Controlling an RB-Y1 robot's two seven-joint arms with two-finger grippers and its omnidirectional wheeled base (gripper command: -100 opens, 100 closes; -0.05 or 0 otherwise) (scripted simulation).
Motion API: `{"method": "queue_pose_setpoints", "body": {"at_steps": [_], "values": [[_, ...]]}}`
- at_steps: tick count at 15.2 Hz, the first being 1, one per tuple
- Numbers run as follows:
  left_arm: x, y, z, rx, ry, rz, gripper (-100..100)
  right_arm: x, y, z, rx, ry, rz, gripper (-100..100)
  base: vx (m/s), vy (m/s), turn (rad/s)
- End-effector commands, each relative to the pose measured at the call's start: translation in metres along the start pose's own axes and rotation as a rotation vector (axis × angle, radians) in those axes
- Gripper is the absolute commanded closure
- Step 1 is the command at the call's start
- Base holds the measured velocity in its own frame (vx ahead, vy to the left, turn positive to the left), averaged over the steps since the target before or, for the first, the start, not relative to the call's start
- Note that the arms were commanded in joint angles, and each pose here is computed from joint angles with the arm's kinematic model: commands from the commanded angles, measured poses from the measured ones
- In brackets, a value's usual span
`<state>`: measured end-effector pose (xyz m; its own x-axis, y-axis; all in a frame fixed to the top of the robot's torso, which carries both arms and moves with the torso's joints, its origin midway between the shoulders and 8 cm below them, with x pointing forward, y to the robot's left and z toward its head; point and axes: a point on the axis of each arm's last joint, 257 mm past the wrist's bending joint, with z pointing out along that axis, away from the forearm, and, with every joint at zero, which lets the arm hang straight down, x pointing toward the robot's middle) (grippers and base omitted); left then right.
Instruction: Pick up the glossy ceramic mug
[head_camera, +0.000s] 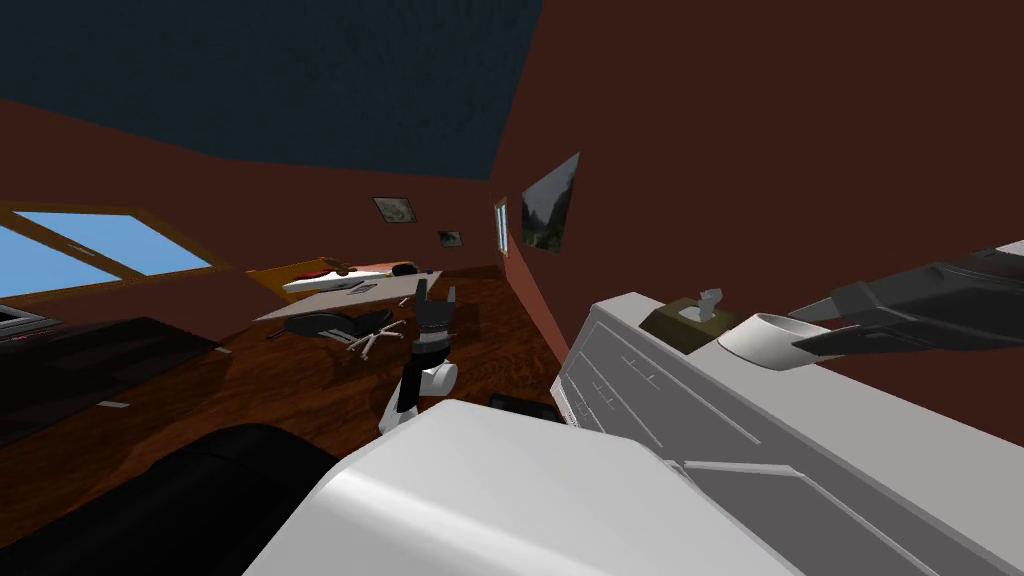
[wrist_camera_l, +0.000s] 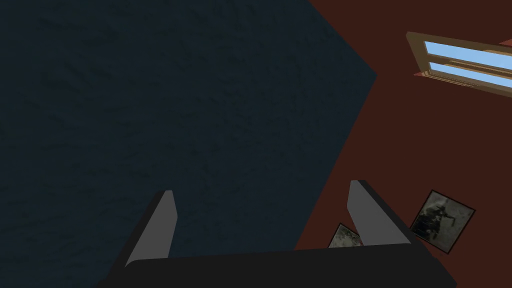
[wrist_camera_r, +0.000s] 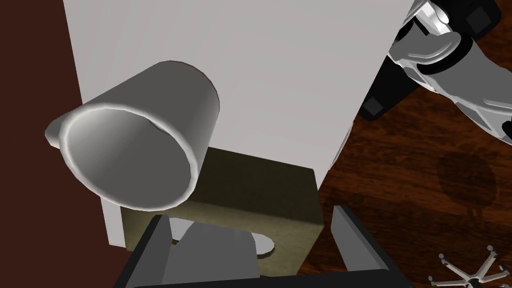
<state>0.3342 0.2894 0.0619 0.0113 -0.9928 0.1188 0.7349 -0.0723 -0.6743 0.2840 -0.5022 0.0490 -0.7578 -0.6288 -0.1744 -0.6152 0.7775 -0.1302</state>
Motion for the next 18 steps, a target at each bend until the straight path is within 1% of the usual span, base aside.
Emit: {"method": "queue_pose_setpoints", "body": {"at_steps": [1, 2, 3, 4, 7, 8, 9, 10, 11, 12, 13, 17, 18], "values": [[0.0, 0.0, 0.0, 0.0, 0.0, 0.0, 0, 0.025, 0.003, 0.004, -0.013, 0.071, 0.051, -100, 0.041, -0.068, 0.22], [0.0, 0.0, 0.0, 0.0, 0.0, 0.0, 0, 0.025, 0.003, 0.004, -0.013, 0.071, 0.051, -100, 0.045, -0.058, 0.146], [0.0, 0.0, 0.0, 0.0, 0.0, 0.0, 0, 0.039, 0.006, 0.007, -0.027, 0.111, 0.079, -100, 0.04, -0.049, 0.137], [0.0, 0.0, 0.0, 0.0, 0.0, 0.0, 0, 0.039, 0.006, 0.007, -0.027, 0.111, 0.079, -100, 0.03, -0.037, 0.112], [0.0, 0.0, 0.0, 0.0, 0.0, 0.0, 0, 0.072, 0.017, 0.016, -0.075, 0.199, 0.141, -100, 0.039, -0.042, 0.175], [0.0, 0.0, 0.0, 0.0, 0.0, 0.0, 0, 0.06, 0.012, 0.014, -0.055, 0.166, 0.117, -100, 0.025, -0.036, 0.073], [0.0, 0.0, 0.0, 0.0, 0.0, 0.0, 0, 0.065, 0.005, 0.026, -0.052, 0.167, 0.12, -100, -0.009, 0.015, -0.007], [0.0, 0.0, 0.0, 0.0, 0.0, 0.0, 0, 0.066, 0.004, 0.028, -0.051, 0.166, 0.119, -100, -0.044, 0.055, -0.017], [0.0, 0.0, 0.0, 0.0, 0.0, 0.0, 0, 0.068, 0.0, 0.034, -0.047, 0.163, 0.118, -100, -0.063, 0.079, -0.018], [0.0, 0.0, 0.0, 0.0, 0.0, 0.0, 0, 0.067, 0.005, 0.029, -0.054, 0.168, 0.12, -100, -0.039, 0.052, -0.014], [0.0, 0.0, 0.0, 0.0, 0.0, 0.0, 0, 0.068, 0.004, 0.03, -0.051, 0.166, 0.119, 100, -0.012, 0.017, -0.005], [0.0, 0.0, 0.0, 0.0, 0.0, 0.0, 0, 0.067, 0.003, 0.029, -0.048, 0.165, 0.117, 100, -0.001, 0.002, 0.0], [0.0, 0.0, 0.0, 0.0, 0.0, 0.0, 0, 0.064, 0.009, 0.02, -0.056, 0.17, 0.121, 100, 0.02, -0.019, 0.006]]}}
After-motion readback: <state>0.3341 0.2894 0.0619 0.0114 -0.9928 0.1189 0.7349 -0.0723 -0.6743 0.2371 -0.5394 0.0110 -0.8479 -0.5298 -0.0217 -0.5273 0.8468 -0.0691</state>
